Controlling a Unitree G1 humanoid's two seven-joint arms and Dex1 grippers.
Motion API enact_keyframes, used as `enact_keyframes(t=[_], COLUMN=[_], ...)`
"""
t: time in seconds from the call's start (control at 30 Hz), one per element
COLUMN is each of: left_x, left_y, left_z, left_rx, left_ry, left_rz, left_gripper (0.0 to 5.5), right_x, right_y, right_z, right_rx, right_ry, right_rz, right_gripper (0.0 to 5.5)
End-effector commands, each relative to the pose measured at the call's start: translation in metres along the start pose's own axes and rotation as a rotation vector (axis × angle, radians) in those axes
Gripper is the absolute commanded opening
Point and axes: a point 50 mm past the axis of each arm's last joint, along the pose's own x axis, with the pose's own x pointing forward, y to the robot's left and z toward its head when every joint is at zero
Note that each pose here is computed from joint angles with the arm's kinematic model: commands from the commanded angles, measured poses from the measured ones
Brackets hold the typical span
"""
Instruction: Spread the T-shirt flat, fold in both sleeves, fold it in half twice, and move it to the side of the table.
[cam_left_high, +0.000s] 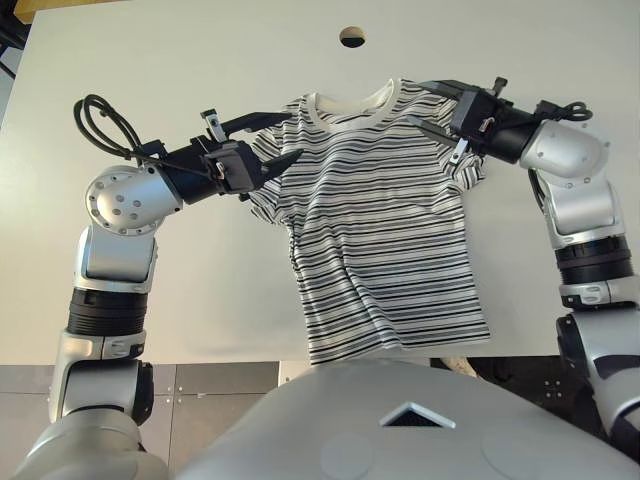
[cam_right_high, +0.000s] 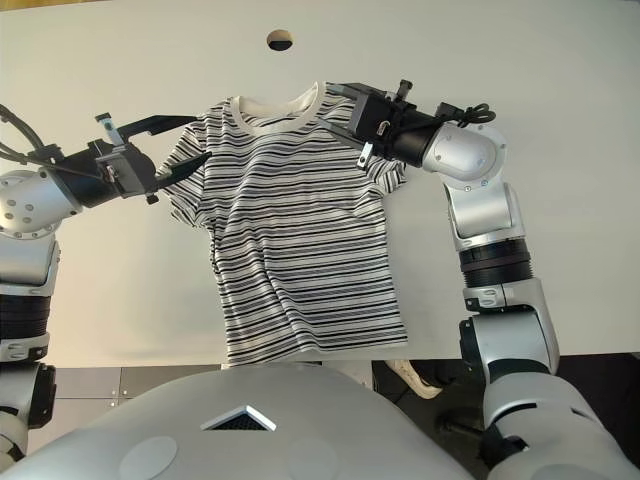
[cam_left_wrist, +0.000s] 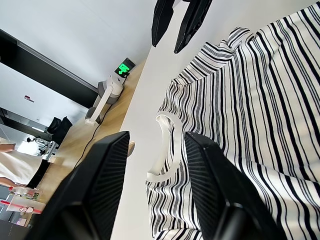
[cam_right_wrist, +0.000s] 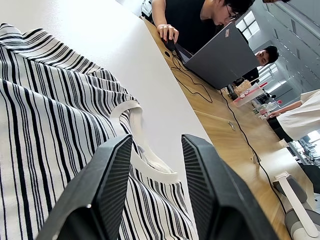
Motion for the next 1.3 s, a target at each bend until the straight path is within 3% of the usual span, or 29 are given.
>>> enact_keyframes(t=[0.03, 1.3], left_x=[-0.0010, -0.0016], left_y=[0.0037, 0.0013], left_z=[0.0000, -0.0016], left_rx=[0.031, 0.037], left_ry=[0.017, 0.032], left_rz=[-0.001, 0.000], left_gripper=[2.04, 2.04], right_x=[0.0004, 0.0022], right_y=[-0.0008, 0.0049], right_z=[0.0014, 0.0005], right_rx=[-0.009, -0.004], right_ry=[0.005, 0.002], right_rz=[0.010, 0.029], right_gripper=[1.83, 1.83])
